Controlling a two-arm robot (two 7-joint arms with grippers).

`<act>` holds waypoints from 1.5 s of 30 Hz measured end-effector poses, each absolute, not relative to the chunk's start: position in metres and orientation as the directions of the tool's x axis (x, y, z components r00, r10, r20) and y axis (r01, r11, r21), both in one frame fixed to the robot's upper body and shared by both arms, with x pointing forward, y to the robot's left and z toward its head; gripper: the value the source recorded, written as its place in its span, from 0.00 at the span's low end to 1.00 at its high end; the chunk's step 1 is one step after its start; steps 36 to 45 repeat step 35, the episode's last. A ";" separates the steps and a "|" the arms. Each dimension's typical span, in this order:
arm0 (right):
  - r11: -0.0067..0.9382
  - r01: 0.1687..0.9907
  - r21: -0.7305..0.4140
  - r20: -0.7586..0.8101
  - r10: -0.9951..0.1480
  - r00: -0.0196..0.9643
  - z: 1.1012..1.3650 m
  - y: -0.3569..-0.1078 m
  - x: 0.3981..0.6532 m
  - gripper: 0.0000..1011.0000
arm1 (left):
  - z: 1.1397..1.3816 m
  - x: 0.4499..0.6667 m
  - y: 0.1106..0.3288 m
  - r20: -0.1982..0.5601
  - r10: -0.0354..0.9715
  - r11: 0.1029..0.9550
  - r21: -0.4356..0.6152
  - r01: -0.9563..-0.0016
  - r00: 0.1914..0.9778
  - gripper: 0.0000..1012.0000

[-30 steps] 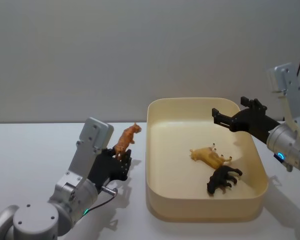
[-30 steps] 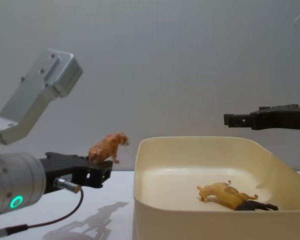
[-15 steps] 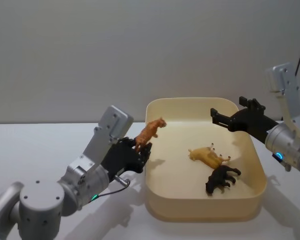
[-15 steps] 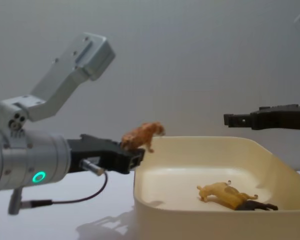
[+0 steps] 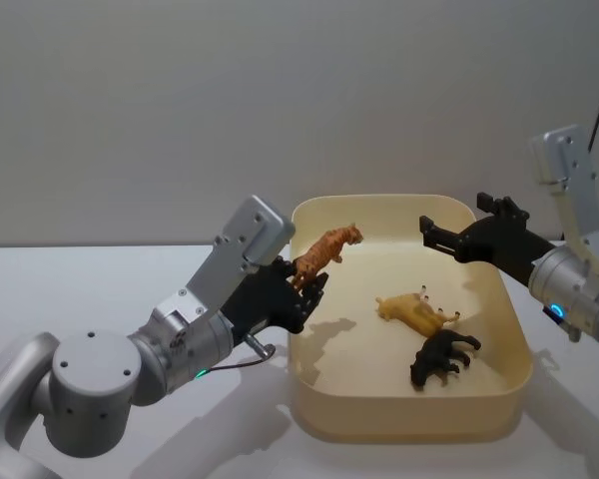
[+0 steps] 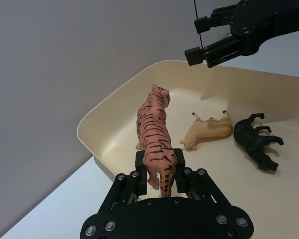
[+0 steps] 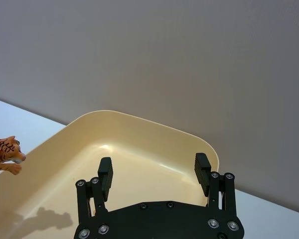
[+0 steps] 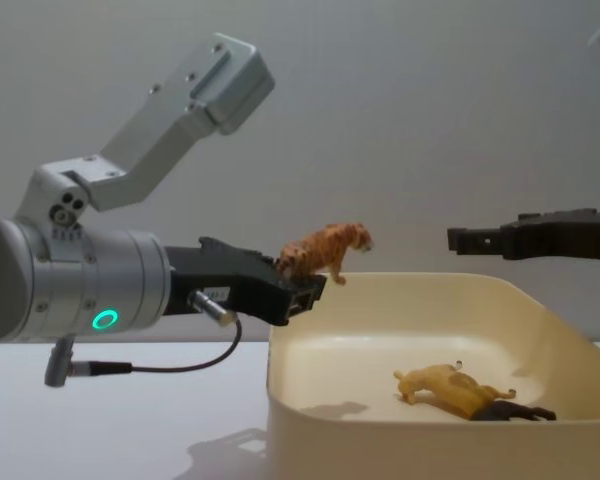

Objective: Pick up the toy alternately with two hands and place it into the central storage box.

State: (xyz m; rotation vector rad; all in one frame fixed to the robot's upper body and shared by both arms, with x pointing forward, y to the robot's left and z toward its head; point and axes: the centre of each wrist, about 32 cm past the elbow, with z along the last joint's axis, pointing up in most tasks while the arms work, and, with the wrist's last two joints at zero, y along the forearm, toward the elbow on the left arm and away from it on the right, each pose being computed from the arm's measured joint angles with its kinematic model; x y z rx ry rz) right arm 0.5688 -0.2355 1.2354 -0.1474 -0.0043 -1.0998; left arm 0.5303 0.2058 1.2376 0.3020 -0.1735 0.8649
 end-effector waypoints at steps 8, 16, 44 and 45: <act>0.445 0.888 -0.117 0.076 -0.887 0.455 1.235 -0.235 0.569 0.99 | 1.242 0.533 0.203 0.294 0.697 0.626 0.196 -0.755 0.655 0.45; 0.445 0.888 -0.117 0.076 -0.887 0.455 1.235 -0.235 0.569 0.99 | 1.245 0.534 0.203 0.304 0.685 0.633 0.201 -0.748 0.662 0.69; 0.445 0.888 -0.117 0.076 -0.887 0.455 1.235 -0.235 0.569 0.99 | 1.246 0.535 0.202 0.312 0.675 0.639 0.206 -0.741 0.669 0.99; 0.445 0.888 -0.117 0.076 -0.887 0.455 1.235 -0.235 0.569 0.99 | 1.246 0.535 0.202 0.312 0.675 0.639 0.206 -0.741 0.669 0.99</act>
